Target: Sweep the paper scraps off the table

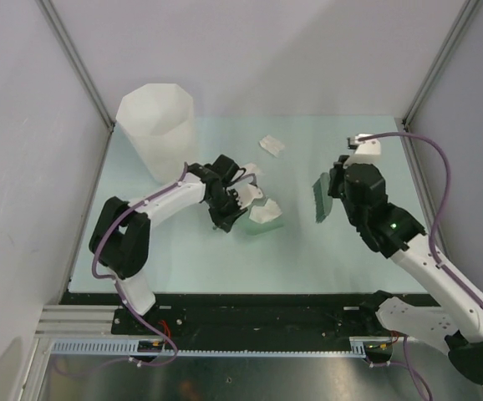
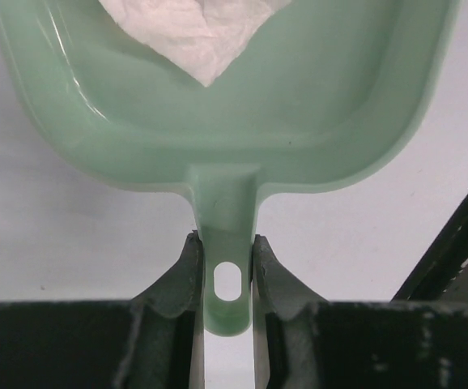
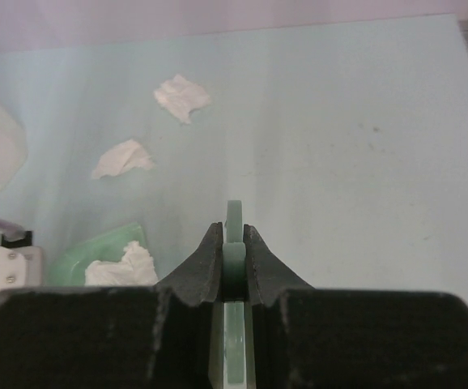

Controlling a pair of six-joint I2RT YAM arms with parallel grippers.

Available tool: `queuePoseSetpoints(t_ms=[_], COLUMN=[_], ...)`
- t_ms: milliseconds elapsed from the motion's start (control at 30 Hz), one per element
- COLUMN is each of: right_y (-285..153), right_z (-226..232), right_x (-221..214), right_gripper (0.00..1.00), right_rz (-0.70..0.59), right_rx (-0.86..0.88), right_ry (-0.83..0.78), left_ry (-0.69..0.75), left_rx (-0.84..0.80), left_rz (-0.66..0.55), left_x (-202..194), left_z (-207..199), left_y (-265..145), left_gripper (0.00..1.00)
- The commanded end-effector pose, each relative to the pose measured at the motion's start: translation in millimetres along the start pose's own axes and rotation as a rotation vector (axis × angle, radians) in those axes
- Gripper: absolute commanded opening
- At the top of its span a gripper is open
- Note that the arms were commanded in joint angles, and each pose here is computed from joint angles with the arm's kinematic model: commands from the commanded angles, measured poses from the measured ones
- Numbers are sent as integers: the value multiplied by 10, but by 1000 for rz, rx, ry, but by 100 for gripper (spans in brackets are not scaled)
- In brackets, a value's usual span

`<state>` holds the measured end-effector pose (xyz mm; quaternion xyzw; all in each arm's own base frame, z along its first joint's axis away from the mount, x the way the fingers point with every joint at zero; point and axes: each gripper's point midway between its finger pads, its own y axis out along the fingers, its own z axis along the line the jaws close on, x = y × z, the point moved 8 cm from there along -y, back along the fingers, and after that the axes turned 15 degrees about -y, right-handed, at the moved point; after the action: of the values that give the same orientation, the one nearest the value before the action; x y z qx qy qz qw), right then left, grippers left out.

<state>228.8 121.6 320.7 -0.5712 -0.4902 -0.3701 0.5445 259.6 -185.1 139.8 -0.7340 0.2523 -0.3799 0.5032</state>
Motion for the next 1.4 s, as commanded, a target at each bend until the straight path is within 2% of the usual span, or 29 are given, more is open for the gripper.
queuePoseSetpoints(t_ms=[0, 133, 333, 533, 633, 767, 833, 900, 1033, 1167, 1367], right_y=[-179, -243, -258, -216, -188, -154, -153, -156, -158, -135, -117], right_z=[-306, -438, -452, -411, -382, -354, -346, -347, -346, -322, -293], right_x=[82, 17, -37, -52, -70, -86, -92, -98, -116, -113, -122], right_gripper=[0, 0, 0, 0, 0, 0, 0, 0, 0, 0, 0], right_rz=[-26, 2, 14, 19, 26, 32, 34, 36, 38, 35, 38], right_rx=[-122, -156, -142, -118, -105, -91, -83, -83, -83, -66, -50], right_ry=[73, 94, 96, 95, 93, 92, 92, 89, 86, 87, 96], left_ry=[9, 3, -61, -167, -221, -257, -268, -312, -335, -367, -350], left_rx=[-82, -97, -56, 152, 319, 545, 709, 912, 1189, 1388, 1612], left_rz=[-220, -349, -591, -825, -883, -863, -823, -761, -641, -529, -260], left_x=[394, 565, 781, 703, 570, 430, 334, 184, -46, -167, -174], left_z=[-180, -247, -183, 117, 279, 409, 508, 601, 673, 753, 956], left_y=[-415, -787, -1600, -2536, -2855, -3022, -3132, -3279, -3579, -3830, -3943], left_gripper=[0, 0, 0, 0, 0, 0, 0, 0, 0, 0, 0])
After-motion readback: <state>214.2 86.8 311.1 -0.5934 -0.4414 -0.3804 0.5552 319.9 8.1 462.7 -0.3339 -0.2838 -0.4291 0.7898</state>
